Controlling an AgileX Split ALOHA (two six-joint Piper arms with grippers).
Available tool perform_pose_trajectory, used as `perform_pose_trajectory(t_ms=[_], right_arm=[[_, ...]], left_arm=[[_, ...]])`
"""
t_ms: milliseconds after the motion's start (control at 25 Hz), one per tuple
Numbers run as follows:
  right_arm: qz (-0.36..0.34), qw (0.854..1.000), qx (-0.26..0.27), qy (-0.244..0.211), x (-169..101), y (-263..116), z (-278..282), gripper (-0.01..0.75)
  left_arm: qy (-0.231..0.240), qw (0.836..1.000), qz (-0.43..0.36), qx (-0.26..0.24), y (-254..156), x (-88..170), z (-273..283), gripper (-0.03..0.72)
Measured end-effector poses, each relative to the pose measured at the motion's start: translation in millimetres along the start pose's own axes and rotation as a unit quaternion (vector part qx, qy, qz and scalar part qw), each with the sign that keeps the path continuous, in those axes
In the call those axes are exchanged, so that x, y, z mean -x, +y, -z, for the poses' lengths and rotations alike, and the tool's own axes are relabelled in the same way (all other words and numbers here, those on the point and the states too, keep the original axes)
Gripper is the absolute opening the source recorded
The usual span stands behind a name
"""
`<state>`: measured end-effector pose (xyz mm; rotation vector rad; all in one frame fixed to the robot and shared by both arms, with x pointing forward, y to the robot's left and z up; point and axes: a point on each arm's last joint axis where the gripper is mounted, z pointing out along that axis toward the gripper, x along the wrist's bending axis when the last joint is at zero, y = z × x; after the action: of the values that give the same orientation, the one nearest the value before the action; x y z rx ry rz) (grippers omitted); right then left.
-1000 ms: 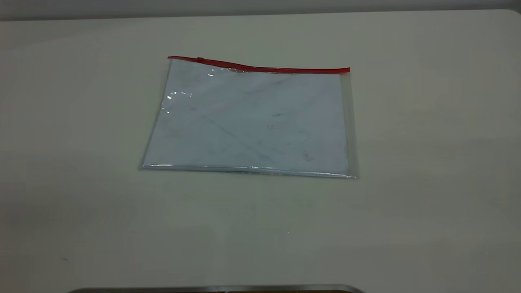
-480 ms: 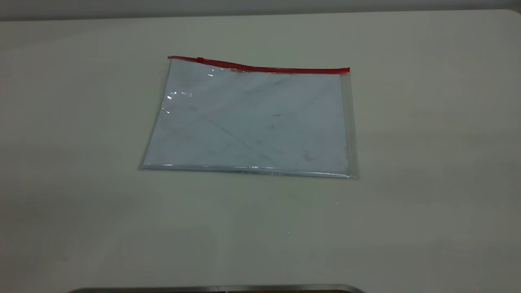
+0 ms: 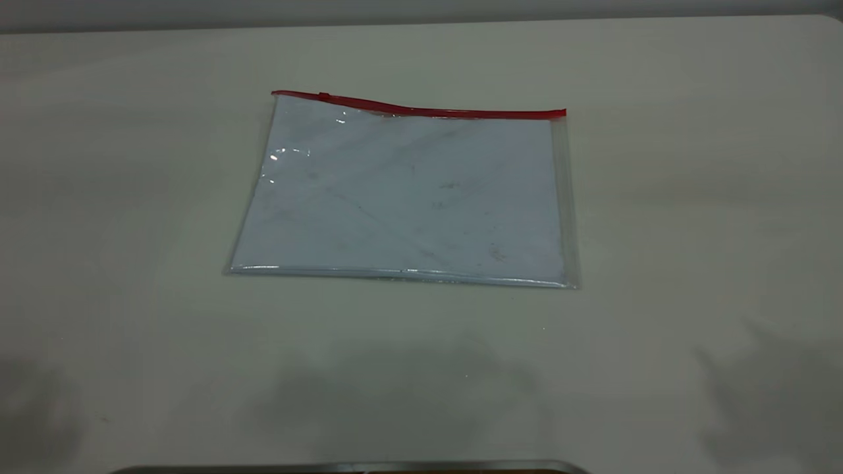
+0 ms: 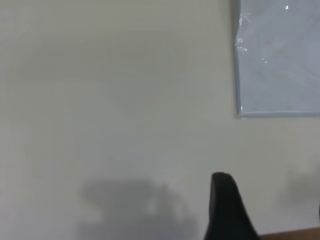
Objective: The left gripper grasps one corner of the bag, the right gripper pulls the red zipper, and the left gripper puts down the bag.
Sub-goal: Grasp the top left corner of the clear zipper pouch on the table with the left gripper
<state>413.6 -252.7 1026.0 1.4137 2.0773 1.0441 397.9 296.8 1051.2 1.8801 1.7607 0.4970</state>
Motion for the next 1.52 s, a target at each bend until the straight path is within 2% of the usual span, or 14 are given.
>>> perform_pose_trajectory(t_ms=[160,360,720,880,1240,1400,1520], right_arm=[[0.027,0.998,-0.020,0.060,-8.7,22.3,-54.7,0.542],[0.058,0.992,-0.032,0.109,-24.0,47.4,-126.3,0.543],[0.007,0.978,-0.061,0.201,-33.2,58.9,-221.0,0.543],[0.003,0.975,-0.066,0.211,-33.0,58.7,-237.7,0.543],[-0.009,0.975,-0.072,0.211,-32.3,54.3,-244.7,0.543],[-0.011,0.975,-0.075,0.210,-31.9,52.4,-246.5,0.543],[-0.011,0.975,-0.075,0.209,-31.7,52.1,-246.9,0.543]], left_arm=[[-0.016,1.000,0.007,-0.026,24.0,-6.3,-46.2,0.525],[-0.024,0.998,0.000,-0.053,51.1,-16.1,-104.3,0.525],[-0.034,0.994,-0.023,-0.097,102.9,-34.9,-205.2,0.529],[-0.067,0.992,-0.024,-0.105,121.1,-37.9,-253.3,0.529],[-0.217,0.970,-0.040,-0.099,120.2,-28.7,-357.8,0.529],[-0.246,0.963,-0.041,-0.098,109.0,-23.1,-392.8,0.529],[-0.260,0.958,-0.058,-0.104,101.4,-9.1,-412.3,0.529]])
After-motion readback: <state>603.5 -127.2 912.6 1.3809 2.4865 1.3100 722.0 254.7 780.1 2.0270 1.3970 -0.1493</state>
